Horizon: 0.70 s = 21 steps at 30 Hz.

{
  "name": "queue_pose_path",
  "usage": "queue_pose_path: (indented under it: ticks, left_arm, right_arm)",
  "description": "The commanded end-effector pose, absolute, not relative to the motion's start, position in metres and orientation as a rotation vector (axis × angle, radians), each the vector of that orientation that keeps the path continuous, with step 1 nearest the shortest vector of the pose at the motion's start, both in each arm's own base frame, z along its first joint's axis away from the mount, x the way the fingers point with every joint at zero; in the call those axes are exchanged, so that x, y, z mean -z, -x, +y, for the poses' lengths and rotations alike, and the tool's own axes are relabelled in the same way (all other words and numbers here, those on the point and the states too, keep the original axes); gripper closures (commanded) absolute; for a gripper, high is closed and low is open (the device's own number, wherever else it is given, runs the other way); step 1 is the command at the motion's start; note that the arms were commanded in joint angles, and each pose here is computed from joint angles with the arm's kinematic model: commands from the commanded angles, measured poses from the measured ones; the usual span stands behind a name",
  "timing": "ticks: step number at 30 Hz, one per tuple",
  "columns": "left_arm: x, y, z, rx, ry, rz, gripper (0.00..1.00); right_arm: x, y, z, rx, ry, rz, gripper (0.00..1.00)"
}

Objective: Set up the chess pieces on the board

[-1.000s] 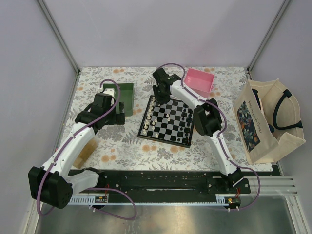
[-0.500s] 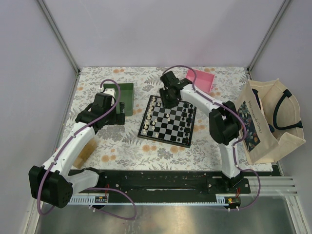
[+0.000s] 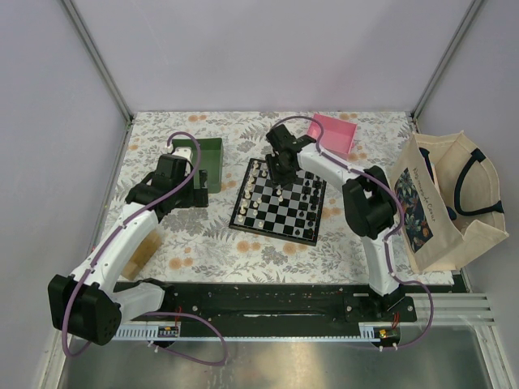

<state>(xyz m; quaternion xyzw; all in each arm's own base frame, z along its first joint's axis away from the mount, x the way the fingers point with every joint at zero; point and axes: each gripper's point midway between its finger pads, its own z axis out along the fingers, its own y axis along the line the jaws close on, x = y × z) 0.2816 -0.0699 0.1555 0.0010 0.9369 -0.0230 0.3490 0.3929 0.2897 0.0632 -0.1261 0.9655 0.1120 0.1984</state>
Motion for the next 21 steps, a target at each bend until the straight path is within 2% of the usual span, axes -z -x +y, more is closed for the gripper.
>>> queue_pose_path:
  ticks: [1,9,15,18,21]
  left_arm:
    - [-0.1651,-0.2899,-0.0734,0.086,-0.011,2.389,0.01]
    - [-0.1635,-0.2894,-0.0748,0.094,-0.020,2.395,0.01]
    - [-0.1631,-0.2897,-0.0740,0.087,-0.020,2.396,0.01]
    - [-0.1631,-0.2898,-0.0736,0.087,-0.016,2.396,0.01]
    - [-0.1629,-0.2894,-0.0737,0.086,-0.017,2.397,0.01]
  right_arm:
    - [-0.0607,-0.3967,0.2984,-0.326,0.355,2.690,0.58]
    - [-0.0545,-0.3968,0.2965,-0.303,0.351,2.698,0.61]
    - [-0.0558,-0.3957,0.2946,-0.301,0.355,2.697,0.69]
    - [-0.0567,-0.3947,0.2949,-0.302,0.355,2.697,0.69]
    - [-0.0553,-0.3941,0.2943,-0.298,0.353,2.701,0.65]
